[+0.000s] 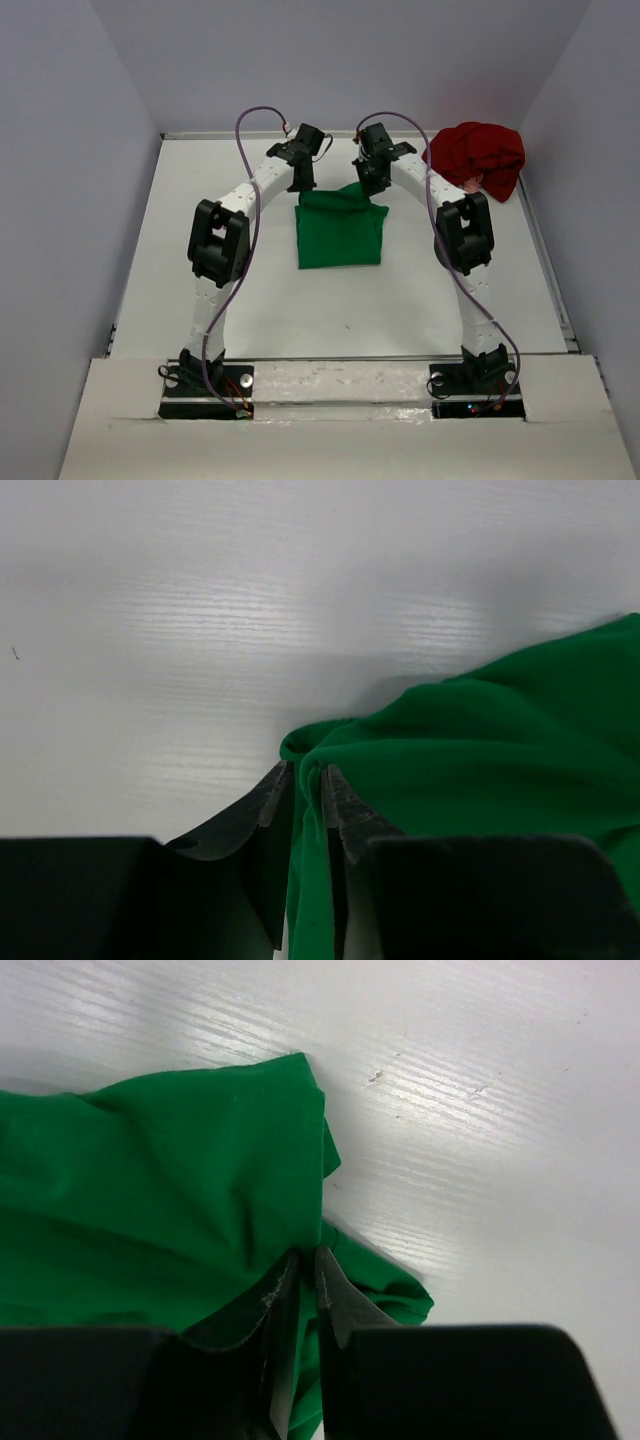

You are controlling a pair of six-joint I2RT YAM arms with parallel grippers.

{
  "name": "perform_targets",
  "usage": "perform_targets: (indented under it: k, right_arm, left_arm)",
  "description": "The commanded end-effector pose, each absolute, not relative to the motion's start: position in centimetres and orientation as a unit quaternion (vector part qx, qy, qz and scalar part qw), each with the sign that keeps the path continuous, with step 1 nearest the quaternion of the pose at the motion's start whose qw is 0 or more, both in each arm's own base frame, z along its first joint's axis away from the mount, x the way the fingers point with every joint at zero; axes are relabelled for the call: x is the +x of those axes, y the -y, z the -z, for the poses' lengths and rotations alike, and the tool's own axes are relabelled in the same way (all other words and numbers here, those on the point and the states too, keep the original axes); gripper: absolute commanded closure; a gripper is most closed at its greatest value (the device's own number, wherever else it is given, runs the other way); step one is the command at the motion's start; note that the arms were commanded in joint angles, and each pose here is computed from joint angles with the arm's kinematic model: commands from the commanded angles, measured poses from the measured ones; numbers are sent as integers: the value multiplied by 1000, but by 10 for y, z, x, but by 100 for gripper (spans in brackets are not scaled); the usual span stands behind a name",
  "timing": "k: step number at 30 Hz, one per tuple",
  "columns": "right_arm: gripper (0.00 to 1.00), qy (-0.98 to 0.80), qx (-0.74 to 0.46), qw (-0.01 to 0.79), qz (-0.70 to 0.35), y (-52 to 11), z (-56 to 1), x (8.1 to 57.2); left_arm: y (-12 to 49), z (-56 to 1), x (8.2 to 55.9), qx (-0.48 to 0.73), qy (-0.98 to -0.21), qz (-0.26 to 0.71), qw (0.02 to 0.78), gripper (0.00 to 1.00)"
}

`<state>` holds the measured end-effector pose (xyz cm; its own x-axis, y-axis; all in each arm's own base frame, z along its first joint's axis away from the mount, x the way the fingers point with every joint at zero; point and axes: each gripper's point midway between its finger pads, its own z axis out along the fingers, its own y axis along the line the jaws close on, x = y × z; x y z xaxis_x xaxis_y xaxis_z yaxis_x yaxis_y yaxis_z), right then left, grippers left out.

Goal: Fold and stack the t-shirts
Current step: Fold the tshirt

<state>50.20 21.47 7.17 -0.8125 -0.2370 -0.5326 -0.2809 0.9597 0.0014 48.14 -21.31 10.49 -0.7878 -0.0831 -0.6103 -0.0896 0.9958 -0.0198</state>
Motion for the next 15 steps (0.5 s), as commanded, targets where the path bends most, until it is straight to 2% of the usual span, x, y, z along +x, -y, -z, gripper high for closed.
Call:
perform_targets:
  k: [1, 15]
  right_arm:
    - [84, -947, -131, 292, -40, -213, -85, 510]
    - [73, -949, -128, 286, -38, -211, -79, 507]
  left_arm:
    - [217, -126, 490, -45, -939, 11, 341, 73]
    - [222, -121, 482, -41, -943, 28, 330, 72]
